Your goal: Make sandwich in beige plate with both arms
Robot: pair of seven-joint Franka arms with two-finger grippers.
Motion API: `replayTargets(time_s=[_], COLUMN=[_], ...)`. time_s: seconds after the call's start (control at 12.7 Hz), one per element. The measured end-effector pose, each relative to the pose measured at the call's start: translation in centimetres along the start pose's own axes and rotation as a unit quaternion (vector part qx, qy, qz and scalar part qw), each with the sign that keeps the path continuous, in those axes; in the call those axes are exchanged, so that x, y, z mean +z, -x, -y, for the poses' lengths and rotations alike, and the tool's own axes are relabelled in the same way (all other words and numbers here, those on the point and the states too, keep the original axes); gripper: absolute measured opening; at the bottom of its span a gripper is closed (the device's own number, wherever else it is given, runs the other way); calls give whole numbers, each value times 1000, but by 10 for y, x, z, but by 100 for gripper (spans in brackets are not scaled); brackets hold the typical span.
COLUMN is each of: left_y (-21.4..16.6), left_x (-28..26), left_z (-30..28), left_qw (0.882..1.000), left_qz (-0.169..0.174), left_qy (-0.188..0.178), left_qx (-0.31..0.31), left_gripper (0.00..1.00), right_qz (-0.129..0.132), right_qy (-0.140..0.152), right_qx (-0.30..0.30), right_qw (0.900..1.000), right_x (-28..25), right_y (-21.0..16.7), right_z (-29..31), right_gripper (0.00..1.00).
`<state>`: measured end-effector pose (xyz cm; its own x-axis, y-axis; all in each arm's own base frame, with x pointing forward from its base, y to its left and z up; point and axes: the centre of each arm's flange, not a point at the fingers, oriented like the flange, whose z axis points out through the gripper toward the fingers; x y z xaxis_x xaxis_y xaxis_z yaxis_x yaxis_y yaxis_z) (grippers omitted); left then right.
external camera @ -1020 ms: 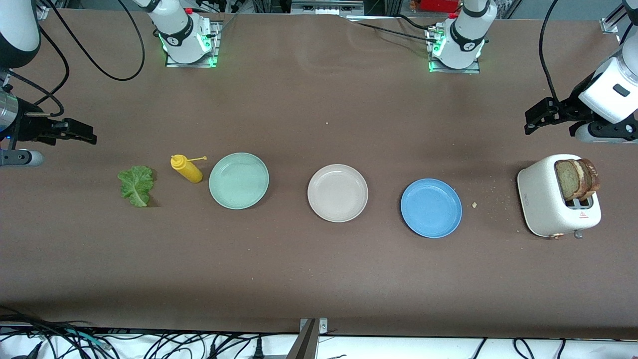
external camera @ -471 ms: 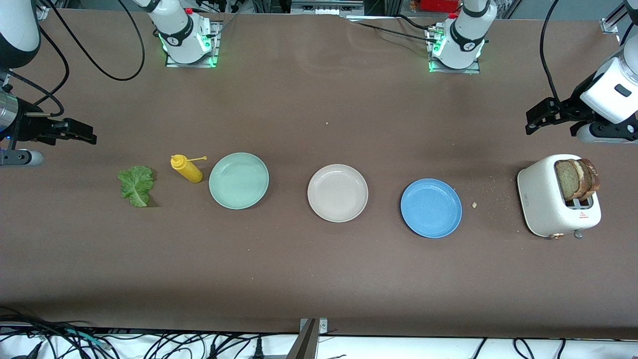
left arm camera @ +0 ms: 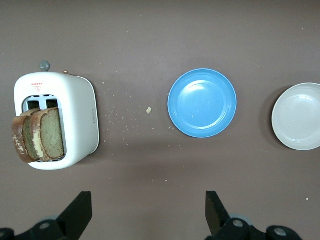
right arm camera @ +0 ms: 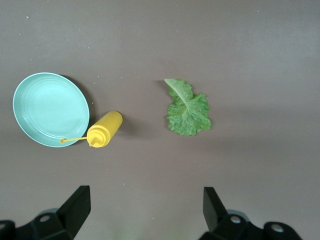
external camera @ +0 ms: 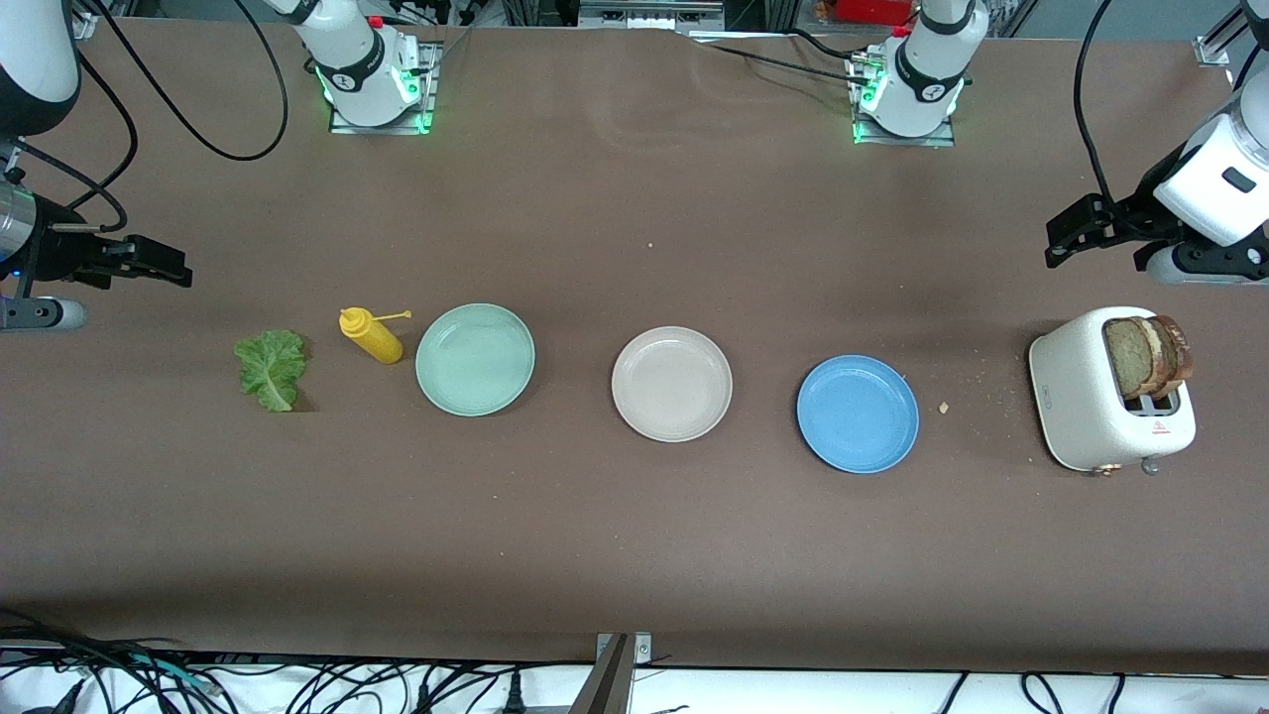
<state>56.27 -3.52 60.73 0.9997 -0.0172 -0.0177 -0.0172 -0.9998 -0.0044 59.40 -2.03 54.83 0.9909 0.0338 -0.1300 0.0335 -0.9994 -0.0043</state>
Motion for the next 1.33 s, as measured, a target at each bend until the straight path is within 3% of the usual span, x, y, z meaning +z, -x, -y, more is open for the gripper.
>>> replayTargets(time_s=[0.86, 1.33], left_y=[-5, -43], left_x=[8, 84], left_z=[19, 90], left_qw=[1000, 997], left_qz=[5, 38], left_qy=[0, -8], left_qx=[-16, -63], left_gripper=[100, 100], right_qz=[0, 0], right_qy=[0, 2], right_qx=[0, 0], right_qw=[1000, 1000], right_x=[0, 0], right_y=[0, 0], right_z=[0, -1], right_gripper=[100, 100])
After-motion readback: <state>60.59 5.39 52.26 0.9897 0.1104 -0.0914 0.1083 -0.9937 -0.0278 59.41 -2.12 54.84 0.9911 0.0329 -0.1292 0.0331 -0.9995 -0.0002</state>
